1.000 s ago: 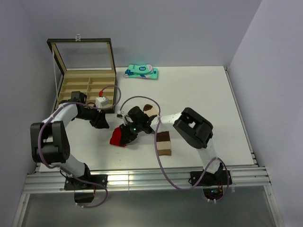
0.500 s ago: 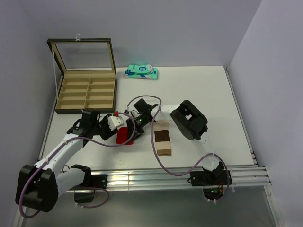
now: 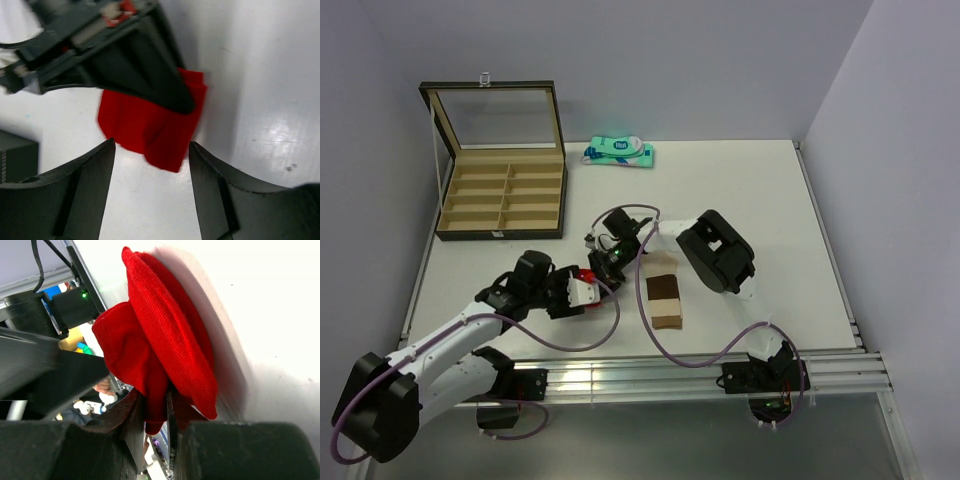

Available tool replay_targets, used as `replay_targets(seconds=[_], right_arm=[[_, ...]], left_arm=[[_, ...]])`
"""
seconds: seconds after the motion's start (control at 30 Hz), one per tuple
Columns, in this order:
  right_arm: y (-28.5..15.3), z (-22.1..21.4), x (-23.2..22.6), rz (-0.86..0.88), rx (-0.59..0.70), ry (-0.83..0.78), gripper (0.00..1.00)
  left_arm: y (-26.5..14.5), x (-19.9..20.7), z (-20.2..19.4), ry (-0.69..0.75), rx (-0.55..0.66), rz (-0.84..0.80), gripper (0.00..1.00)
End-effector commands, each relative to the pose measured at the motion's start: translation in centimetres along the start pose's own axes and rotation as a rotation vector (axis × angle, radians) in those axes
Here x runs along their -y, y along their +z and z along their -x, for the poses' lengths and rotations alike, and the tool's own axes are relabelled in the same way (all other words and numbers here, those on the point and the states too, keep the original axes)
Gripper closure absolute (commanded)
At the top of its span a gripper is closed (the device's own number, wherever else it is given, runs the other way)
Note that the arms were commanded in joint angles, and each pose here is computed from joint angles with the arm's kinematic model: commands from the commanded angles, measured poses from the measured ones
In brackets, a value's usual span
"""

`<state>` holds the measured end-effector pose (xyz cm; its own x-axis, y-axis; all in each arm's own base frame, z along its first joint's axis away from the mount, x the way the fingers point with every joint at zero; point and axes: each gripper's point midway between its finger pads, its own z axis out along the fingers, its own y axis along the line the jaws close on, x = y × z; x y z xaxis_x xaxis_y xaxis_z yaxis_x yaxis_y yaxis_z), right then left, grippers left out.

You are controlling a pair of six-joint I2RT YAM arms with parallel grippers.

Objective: Roll the socks
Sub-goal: Roll the sock at the center of the board.

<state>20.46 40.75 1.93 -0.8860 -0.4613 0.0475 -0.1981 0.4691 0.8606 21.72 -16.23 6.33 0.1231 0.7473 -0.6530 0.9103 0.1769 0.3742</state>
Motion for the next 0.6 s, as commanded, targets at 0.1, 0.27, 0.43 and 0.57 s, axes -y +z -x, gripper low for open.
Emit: replay_targets(seconds=[0.1, 0.27, 0.43, 0.57], right_arm=[[0.7, -1.2, 5.6, -0.180, -0.009, 0.129, 1.00], [0.7, -1.3, 5.8, -0.188, -0.012, 0.132, 1.00], [0.7, -1.4, 5.9, -0.191, -0.013, 0.127, 1.00], [0.7, -1.4, 6.0, -0.192, -0.011, 0.124, 1.00]], left_arm=[[1.0, 2.1, -0.1, 0.065, -0.008, -0.033, 0.36], [1.8, 1.8, -0.6, 0.064, -0.019, -0.007, 0.40], [2.8, 0.7, -0.7, 0.041, -0.030, 0.034, 0.45], [3.4, 1.0, -1.5, 0.036, -0.060, 0.020, 0.51]])
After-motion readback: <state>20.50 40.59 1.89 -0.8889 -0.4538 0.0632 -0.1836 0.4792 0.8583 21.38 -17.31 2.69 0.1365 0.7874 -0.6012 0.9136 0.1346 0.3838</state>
